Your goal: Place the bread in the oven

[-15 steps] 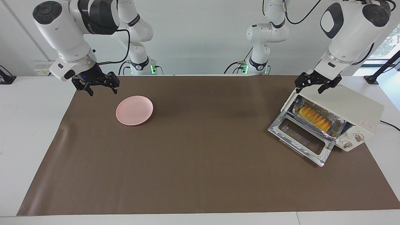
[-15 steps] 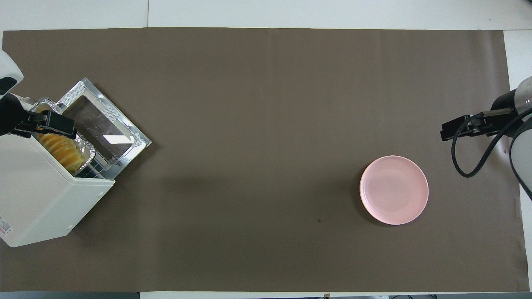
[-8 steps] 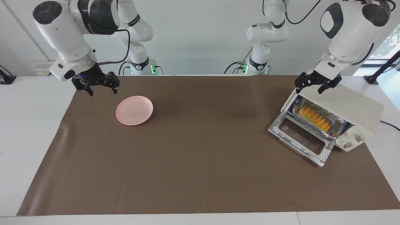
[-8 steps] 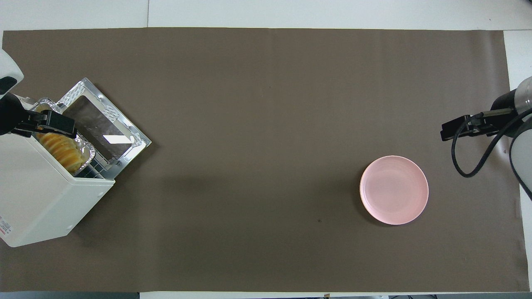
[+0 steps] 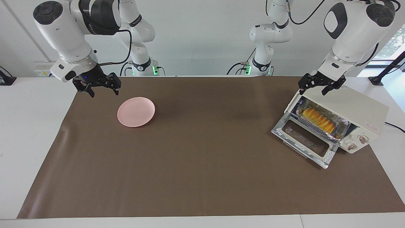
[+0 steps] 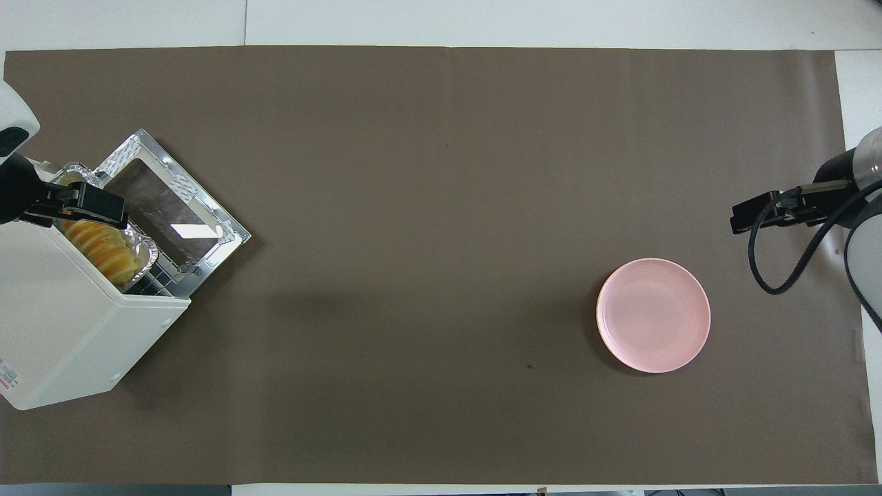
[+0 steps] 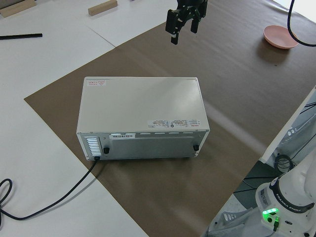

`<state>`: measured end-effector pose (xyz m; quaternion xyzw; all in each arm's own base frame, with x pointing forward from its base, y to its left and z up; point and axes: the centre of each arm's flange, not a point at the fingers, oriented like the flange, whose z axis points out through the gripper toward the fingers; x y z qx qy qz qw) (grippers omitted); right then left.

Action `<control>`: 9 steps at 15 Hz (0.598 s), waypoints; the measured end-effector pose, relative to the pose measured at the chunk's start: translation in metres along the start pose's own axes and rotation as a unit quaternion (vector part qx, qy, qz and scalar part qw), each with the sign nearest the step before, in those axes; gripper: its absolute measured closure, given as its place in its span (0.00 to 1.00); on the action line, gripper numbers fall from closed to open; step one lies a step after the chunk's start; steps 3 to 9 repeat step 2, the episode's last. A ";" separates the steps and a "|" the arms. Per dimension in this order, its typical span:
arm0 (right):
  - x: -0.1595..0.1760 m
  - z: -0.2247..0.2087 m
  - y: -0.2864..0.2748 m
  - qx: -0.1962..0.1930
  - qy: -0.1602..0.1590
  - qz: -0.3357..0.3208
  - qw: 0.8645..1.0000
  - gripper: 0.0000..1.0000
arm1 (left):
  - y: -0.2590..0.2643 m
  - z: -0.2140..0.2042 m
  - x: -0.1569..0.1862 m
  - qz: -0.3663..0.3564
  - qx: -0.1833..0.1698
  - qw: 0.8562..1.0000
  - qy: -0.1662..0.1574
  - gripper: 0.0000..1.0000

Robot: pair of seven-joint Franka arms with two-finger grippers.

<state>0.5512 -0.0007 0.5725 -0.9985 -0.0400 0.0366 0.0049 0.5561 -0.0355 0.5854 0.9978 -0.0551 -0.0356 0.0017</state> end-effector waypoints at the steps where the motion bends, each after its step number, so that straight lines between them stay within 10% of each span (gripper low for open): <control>1: 0.000 0.000 0.000 0.000 0.000 0.000 1.000 0.00 | 0.000 0.000 0.000 0.000 0.000 1.000 0.000 0.00; 9: 0.000 0.000 0.000 0.000 0.000 0.000 1.000 0.00 | 0.000 0.000 0.000 0.000 0.000 1.000 0.000 0.00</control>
